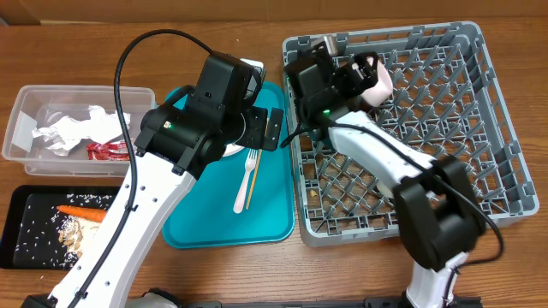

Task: Sort waste into correct bins and load items into the dishwasher
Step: 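Lower the pink bowl into the rack and open the right gripper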

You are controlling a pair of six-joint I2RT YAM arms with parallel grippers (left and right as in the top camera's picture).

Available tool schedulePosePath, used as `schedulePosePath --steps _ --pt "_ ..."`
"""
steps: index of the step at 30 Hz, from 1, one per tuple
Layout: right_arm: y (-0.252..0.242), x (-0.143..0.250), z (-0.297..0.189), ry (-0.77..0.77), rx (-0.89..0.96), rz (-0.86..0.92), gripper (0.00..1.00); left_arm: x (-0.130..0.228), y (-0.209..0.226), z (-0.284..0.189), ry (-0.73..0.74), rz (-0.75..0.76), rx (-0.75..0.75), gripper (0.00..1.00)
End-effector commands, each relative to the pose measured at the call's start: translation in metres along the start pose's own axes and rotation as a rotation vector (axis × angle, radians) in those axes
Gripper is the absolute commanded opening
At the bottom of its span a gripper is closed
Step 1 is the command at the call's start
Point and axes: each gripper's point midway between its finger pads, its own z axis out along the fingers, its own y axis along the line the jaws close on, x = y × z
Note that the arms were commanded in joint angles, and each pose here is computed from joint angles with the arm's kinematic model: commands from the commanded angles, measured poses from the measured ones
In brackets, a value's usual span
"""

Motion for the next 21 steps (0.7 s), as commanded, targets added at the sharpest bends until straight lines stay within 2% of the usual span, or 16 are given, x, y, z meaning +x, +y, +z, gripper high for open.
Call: schedulePosePath --steps 1,6,8,10,12,13,14,16,21 --pt "-0.036 -0.015 -0.004 -0.033 -0.071 0.208 1.0 -0.004 0.002 -0.002 -0.01 0.014 -0.012 1.0" --pt "-0.043 -0.006 0.003 0.005 -0.19 0.33 1.0 -0.004 0.002 -0.002 -0.01 0.014 -0.013 1.0" --pt "-0.039 0.003 0.007 0.049 -0.3 0.41 0.94 -0.004 0.002 -0.002 -0.01 0.014 -0.012 1.0" --pt "-0.027 0.011 0.009 0.093 -0.452 0.455 0.79 -0.004 0.002 -0.002 -0.01 0.014 -0.013 1.0" --pt "-0.018 0.017 0.011 0.126 -0.591 0.485 0.52 -0.004 0.002 -0.002 -0.01 0.014 -0.013 1.0" --pt "-0.018 0.025 0.019 0.172 -0.657 0.56 0.25 -0.004 0.002 -0.002 -0.01 0.014 -0.012 1.0" --pt "-0.021 0.03 0.023 0.197 -0.675 0.6 0.13 -0.004 0.002 -0.002 -0.01 0.014 -0.013 1.0" --pt "-0.031 0.044 0.037 0.254 -0.716 0.683 0.05 -0.004 0.002 -0.002 -0.01 0.014 -0.012 1.0" --pt "-0.042 0.061 0.045 0.311 -0.911 0.793 0.04 -0.004 0.002 -0.002 -0.01 0.014 -0.012 1.0"
